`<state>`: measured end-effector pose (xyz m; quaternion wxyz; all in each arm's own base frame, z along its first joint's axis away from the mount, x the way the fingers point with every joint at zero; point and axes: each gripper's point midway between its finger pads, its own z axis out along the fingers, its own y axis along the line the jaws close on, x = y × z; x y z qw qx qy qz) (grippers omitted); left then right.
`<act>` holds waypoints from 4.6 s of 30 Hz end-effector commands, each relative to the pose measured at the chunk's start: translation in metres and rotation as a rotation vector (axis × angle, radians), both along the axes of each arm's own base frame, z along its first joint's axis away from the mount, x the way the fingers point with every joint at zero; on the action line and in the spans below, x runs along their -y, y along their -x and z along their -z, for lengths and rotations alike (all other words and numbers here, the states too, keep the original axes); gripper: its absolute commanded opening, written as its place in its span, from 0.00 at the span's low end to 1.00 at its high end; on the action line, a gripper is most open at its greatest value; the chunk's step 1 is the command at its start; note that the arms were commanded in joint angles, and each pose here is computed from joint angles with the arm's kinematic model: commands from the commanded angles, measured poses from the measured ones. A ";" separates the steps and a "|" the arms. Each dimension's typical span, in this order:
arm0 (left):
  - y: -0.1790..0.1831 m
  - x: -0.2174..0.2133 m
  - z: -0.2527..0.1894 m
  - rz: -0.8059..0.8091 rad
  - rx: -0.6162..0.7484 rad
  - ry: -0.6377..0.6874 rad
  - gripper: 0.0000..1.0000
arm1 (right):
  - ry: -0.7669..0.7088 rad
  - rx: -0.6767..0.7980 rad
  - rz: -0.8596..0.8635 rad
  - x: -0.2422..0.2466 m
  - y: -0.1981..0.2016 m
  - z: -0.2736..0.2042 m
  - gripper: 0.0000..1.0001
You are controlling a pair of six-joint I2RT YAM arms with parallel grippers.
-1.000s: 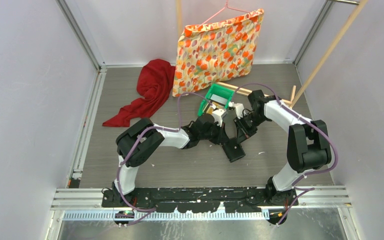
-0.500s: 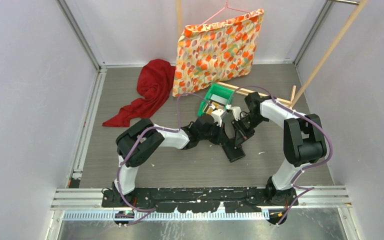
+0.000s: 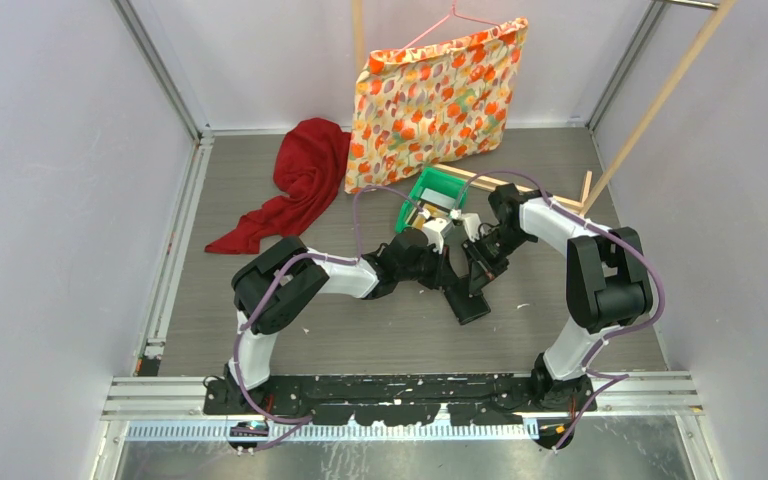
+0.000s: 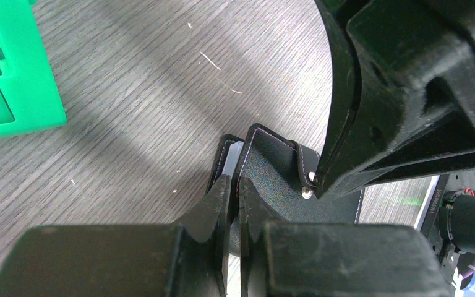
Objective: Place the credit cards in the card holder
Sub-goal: Close the card holder at the center of the board.
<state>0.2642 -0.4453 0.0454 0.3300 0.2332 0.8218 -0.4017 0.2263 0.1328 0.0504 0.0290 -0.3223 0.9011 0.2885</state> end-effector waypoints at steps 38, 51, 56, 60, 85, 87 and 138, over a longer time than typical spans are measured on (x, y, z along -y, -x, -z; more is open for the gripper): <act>0.013 -0.022 0.029 -0.108 -0.134 -0.007 0.00 | 0.002 0.313 0.044 0.017 -0.020 -0.045 0.49; 0.017 -0.037 0.033 -0.283 -0.147 -0.040 0.00 | 0.096 0.322 -0.013 0.008 -0.029 -0.019 0.53; 0.019 -0.034 0.033 -0.279 -0.151 -0.037 0.00 | 0.137 0.319 -0.017 0.009 -0.032 -0.011 0.47; 0.019 -0.034 0.033 -0.276 -0.148 -0.036 0.00 | 0.145 0.302 -0.030 0.007 -0.032 -0.008 0.42; 0.019 -0.035 0.033 -0.280 -0.144 -0.027 0.00 | 0.129 0.321 -0.024 0.004 -0.036 -0.019 0.01; 0.018 -0.037 0.033 -0.288 -0.145 -0.031 0.00 | 0.114 0.343 -0.027 0.003 -0.037 -0.025 0.01; 0.016 -0.044 0.028 -0.326 -0.127 -0.012 0.00 | 0.112 0.177 -0.258 -0.021 0.011 -0.004 0.01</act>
